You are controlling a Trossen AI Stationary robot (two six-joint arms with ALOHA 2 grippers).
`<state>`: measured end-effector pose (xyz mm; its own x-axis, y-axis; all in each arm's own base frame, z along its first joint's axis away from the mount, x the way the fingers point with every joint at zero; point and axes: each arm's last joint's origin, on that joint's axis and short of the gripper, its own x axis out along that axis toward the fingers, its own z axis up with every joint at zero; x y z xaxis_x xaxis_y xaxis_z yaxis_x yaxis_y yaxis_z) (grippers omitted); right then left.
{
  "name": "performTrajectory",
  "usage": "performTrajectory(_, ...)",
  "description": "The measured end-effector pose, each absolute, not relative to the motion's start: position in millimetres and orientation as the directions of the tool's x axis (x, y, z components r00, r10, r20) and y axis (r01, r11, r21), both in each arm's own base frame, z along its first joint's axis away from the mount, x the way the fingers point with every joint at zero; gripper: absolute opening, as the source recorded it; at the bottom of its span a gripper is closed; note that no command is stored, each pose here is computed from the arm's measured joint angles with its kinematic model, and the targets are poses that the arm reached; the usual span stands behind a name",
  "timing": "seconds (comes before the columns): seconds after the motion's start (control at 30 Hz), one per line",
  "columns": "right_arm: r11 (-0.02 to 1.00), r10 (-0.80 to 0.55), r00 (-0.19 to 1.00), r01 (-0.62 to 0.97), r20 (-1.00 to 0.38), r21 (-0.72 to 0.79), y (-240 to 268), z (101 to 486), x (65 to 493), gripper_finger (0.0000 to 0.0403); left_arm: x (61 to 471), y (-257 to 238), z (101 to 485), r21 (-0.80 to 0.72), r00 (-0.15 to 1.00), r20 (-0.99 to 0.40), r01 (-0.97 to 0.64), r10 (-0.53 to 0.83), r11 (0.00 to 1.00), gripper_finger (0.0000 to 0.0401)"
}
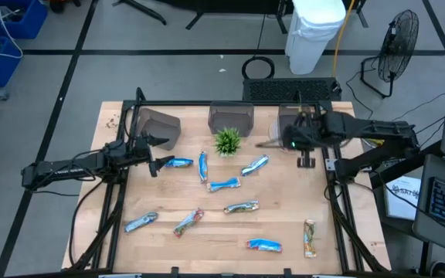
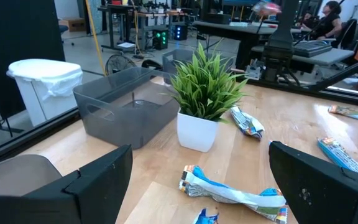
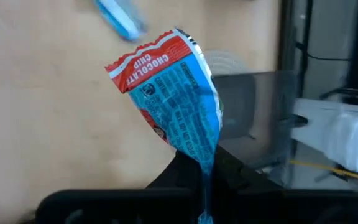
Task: Pick and place Granola Bars by type
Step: Put the red granola bar into the right black bin
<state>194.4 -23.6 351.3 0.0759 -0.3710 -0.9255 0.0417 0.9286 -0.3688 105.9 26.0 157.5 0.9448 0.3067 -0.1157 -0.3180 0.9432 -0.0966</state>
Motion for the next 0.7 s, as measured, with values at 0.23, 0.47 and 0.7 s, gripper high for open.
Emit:
performTrajectory(0.23,0.917,-0.399,0.078,0.006,-0.914,-0.399,-69,351,196,0.0003,106,26,157,-0.097,0.945,-0.116,-0.318,0.307,0.943,0.0374)
performTrajectory(0.47,0.884,-0.467,0.126,0.091,-0.875,-0.458,-114,346,194,0.0003,106,26,157,-0.096,0.945,-0.116,-0.318,0.307,0.943,0.0374)
performTrajectory(0.7,0.876,-0.479,0.104,0.119,-0.871,-0.468,-146,292,193,0.0003,106,26,157,-0.097,0.945,-0.116,-0.318,0.307,0.943,0.0374)
